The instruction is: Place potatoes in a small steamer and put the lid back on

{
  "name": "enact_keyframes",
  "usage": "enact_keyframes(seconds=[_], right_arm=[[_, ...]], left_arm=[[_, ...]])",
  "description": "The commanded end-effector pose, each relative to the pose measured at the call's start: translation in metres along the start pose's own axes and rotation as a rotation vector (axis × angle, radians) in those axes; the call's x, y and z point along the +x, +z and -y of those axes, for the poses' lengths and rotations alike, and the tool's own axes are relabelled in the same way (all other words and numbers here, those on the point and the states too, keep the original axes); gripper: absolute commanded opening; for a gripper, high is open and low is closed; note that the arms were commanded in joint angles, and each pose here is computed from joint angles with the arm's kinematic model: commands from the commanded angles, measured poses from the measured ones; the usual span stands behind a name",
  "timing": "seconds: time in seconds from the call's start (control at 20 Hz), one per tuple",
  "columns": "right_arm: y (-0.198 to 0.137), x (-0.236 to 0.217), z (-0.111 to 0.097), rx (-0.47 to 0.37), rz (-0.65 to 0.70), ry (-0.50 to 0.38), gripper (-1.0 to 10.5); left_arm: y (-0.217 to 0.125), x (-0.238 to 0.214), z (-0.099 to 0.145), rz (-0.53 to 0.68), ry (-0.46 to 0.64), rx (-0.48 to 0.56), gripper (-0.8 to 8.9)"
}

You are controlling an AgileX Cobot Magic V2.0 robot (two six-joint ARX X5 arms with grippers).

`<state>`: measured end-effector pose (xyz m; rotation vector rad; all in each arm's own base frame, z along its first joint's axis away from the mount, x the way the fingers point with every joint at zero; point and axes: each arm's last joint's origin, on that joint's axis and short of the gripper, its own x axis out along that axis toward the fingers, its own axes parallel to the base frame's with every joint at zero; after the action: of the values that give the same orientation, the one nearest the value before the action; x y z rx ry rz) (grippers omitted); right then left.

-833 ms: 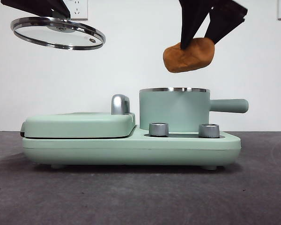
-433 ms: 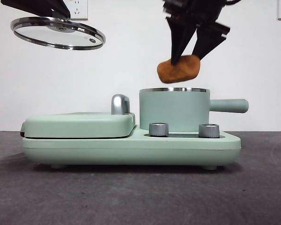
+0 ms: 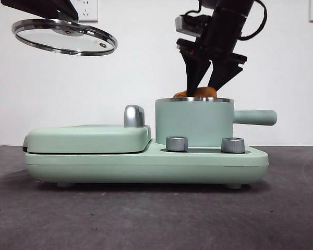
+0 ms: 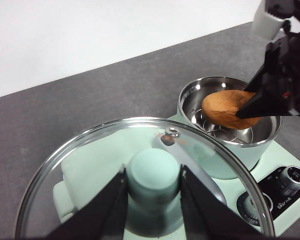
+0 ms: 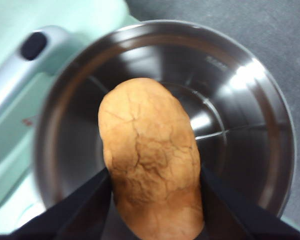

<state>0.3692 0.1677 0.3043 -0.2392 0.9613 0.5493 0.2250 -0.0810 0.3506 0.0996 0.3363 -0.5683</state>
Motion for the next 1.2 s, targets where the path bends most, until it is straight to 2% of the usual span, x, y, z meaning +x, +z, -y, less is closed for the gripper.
enact_keyframes(seconds=[0.05,0.4,0.55,0.7,0.85,0.95,1.05,1.2], right_arm=[[0.006,0.009,0.003,-0.008,0.015,-0.012,2.1],[0.005,0.023,0.007,-0.009,-0.004,-0.015,2.3],[0.006,0.023,0.007,-0.01,0.007,-0.015,3.6],[0.007,0.016,0.006,-0.008,0.023,-0.001,3.6],[0.008,-0.023,0.001,0.035,0.077,-0.005,3.6],[0.006,-0.061,-0.004,0.028,0.138,-0.012,3.6],[-0.001,-0.097,-0.009,0.022,0.227,-0.021,3.6],[-0.026,-0.14,-0.018,0.066,0.397,-0.019,3.6]], left_arm=[[0.008,-0.003,0.001,0.047,-0.003,0.023,0.13],[0.007,-0.003,0.001,0.044,-0.003,0.022,0.13],[0.007,-0.003,0.001,0.043,-0.004,0.022,0.13],[0.007,-0.003,0.001,0.043,-0.003,0.022,0.13],[0.007,-0.003,0.001,0.044,-0.004,0.022,0.13],[0.007,-0.003,0.001,0.045,-0.004,0.023,0.13],[0.008,-0.003,0.001,0.05,-0.003,0.024,0.13],[0.008,-0.003,0.001,0.051,-0.004,0.023,0.14]])
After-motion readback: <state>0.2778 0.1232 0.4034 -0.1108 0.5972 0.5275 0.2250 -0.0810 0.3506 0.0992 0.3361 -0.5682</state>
